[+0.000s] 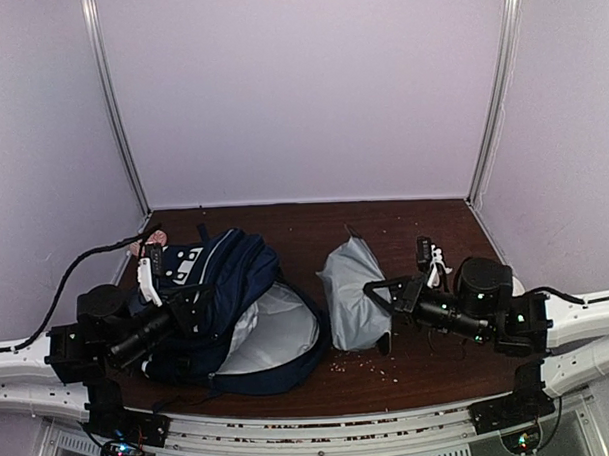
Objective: Pack the student bag
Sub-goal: Place the stationery in the student bag.
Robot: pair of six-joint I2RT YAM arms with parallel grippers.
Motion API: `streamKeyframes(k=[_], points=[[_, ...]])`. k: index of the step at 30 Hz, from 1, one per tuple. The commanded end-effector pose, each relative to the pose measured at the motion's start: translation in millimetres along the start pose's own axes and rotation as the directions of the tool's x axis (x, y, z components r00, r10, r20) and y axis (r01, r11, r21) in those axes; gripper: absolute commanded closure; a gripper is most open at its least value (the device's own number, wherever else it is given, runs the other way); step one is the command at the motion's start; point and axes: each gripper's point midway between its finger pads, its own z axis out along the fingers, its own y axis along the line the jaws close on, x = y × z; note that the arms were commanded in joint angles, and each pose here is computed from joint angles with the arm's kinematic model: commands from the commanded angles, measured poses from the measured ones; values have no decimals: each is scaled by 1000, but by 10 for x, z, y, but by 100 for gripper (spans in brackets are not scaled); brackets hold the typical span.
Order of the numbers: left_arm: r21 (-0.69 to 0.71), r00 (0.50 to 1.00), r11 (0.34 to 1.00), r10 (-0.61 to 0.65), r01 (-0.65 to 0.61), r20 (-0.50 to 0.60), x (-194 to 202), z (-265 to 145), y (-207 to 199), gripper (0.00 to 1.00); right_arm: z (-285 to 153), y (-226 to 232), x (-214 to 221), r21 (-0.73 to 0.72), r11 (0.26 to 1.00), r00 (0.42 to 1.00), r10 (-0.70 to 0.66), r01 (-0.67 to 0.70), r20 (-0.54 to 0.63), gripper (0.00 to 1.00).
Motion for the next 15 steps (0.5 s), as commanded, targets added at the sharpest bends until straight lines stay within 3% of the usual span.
streamKeyframes(k=[1,8,15], points=[[107,973,991,-105,84,205,-595,-127,-274,100,-81,195,-325,-102,988,968,137,-118,211,100],[100,970,990,-119,99,212,-639,-149,-266,100,165,235,-110,-105,983,972,166,-150,169,100],[114,969,988,-123,100,216,-687,-173,-305,100,435,549,59,-215,960,976,200,-178,85,100]])
